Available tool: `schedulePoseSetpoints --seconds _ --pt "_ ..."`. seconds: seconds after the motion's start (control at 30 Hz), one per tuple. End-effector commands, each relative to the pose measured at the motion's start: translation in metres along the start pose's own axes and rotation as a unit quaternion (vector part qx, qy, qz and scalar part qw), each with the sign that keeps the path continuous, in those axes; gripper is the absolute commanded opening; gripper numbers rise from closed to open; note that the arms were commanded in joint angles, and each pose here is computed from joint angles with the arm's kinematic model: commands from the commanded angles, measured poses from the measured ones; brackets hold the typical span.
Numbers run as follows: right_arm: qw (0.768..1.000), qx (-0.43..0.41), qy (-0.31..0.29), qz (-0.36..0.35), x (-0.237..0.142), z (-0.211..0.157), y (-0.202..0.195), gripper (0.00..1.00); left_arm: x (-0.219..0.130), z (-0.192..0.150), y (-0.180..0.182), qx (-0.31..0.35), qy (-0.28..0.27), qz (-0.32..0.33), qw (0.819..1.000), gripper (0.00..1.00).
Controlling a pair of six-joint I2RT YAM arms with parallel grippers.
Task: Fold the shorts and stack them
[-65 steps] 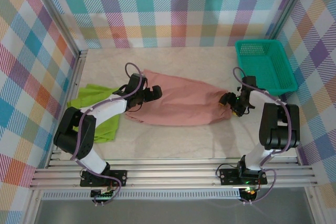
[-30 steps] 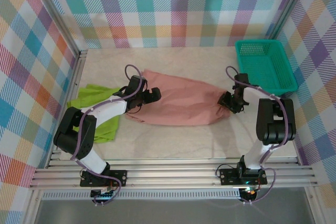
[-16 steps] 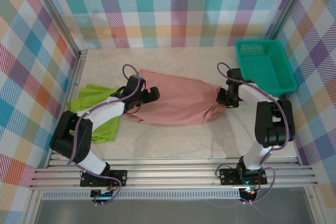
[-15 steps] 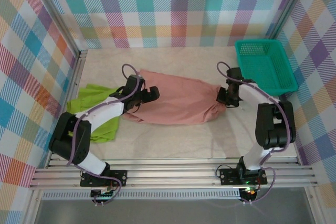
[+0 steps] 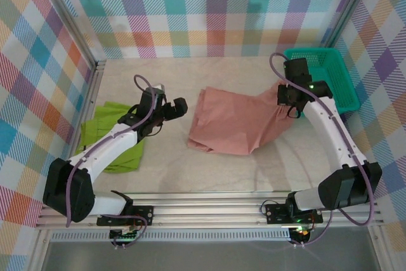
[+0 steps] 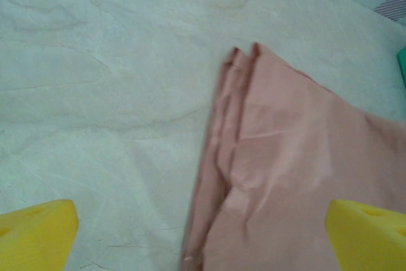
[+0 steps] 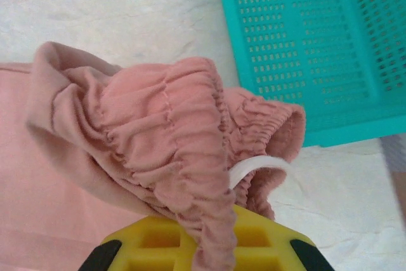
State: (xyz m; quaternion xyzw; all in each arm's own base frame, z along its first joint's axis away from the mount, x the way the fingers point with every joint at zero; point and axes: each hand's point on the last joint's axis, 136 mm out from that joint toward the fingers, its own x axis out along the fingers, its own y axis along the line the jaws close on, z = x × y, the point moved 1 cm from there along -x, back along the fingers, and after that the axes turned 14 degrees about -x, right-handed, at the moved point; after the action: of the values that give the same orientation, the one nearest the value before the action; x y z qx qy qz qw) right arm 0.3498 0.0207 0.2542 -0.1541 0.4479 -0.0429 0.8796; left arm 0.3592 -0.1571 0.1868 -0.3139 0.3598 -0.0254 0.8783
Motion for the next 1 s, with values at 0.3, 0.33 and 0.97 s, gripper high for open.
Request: schedulePoseSetpoints --seconds 0.3,0.33,0.97 --pt "0.981 -0.148 0.049 -0.12 -0.017 0.021 0.021 0.0 -0.006 -0.011 0.022 0.0 0.005 0.021 1.0 1.0" --pt "0.98 -0.153 0.048 -0.118 -0.016 0.023 0.028 0.0 -0.006 -0.011 0.021 0.0 0.005 0.02 1.0 1.0" --pt "0.965 -0.258 0.033 -0.036 0.013 0.068 0.237 0.01 -0.027 -0.005 0.042 -0.02 -0.041 0.036 0.998 1.0"
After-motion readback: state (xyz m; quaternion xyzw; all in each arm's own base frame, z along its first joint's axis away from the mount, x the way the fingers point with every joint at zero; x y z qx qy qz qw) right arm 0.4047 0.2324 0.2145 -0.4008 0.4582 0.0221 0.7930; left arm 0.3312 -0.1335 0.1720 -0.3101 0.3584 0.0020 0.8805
